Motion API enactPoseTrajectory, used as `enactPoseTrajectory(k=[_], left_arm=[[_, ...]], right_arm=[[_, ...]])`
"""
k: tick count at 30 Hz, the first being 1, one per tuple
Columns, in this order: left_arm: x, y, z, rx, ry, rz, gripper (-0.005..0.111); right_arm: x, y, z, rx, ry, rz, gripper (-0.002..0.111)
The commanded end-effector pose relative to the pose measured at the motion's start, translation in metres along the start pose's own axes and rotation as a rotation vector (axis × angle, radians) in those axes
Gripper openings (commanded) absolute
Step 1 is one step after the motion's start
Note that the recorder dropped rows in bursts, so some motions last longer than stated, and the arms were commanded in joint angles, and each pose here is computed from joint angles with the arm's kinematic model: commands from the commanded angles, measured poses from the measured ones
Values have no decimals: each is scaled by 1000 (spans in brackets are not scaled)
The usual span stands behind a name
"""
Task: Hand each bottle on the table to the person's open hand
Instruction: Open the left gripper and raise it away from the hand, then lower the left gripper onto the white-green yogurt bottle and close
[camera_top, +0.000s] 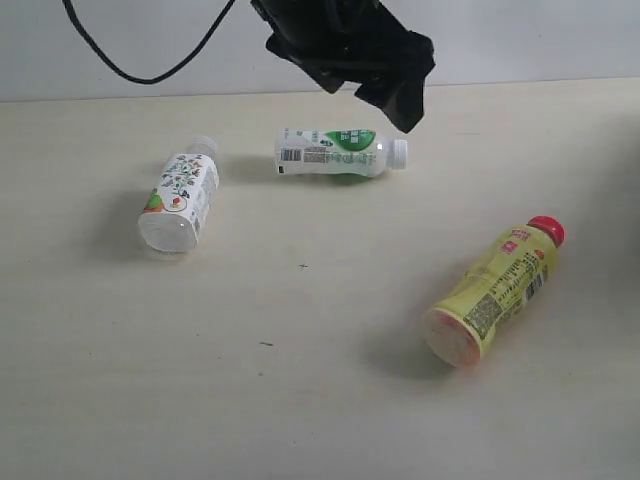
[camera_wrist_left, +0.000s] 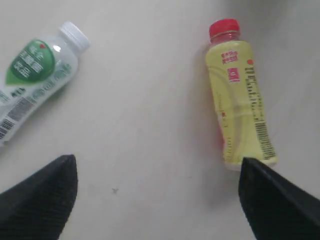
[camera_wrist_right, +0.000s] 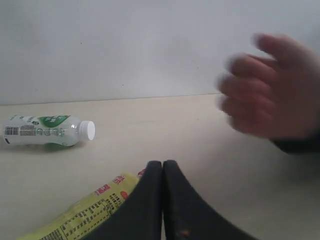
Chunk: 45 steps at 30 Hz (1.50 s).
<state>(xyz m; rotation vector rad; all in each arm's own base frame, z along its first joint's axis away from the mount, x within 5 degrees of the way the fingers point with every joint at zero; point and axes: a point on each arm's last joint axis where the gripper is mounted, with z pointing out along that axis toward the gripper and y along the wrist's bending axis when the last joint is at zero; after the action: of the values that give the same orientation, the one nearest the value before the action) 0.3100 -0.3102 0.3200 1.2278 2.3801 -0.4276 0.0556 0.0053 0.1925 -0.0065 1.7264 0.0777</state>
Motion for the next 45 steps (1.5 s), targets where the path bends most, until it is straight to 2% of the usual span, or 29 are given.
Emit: enactPoseTrajectory(k=[1,4,8,14,16,21,25,28,32,37,45], left_arm=[[-1,7,1,-86,2,243,84],[0,13,2,-143,31,403,84],[-2,29,3,-230,19,478,84],[3,81,-2,-327,-1,514,84],[9,100,1,-335,15,542,84],[21,125,25,-275,75,686,84],[29,134,61,-249,120,748,84],[31,147,82,-283,96,741,84],[36,152,105,-281,104,777,84],[44,154,124,-249,141,849,84],[45,155,136,-245,101,820,84]], right_arm=[[1,0,0,-2,-5,0,0],[1,0,0,-2,-5,0,0],[1,0,0,-2,-5,0,0],[1,0,0,-2,-5,0,0],[1,0,0,-2,-5,0,0],[1,0,0,-2,-5,0,0],[1,0,0,-2,-5,0,0],[1,0,0,-2,-5,0,0],[1,0,0,-2,-5,0,0],[1,0,0,-2,-5,0,0],[1,0,0,-2,-5,0,0]])
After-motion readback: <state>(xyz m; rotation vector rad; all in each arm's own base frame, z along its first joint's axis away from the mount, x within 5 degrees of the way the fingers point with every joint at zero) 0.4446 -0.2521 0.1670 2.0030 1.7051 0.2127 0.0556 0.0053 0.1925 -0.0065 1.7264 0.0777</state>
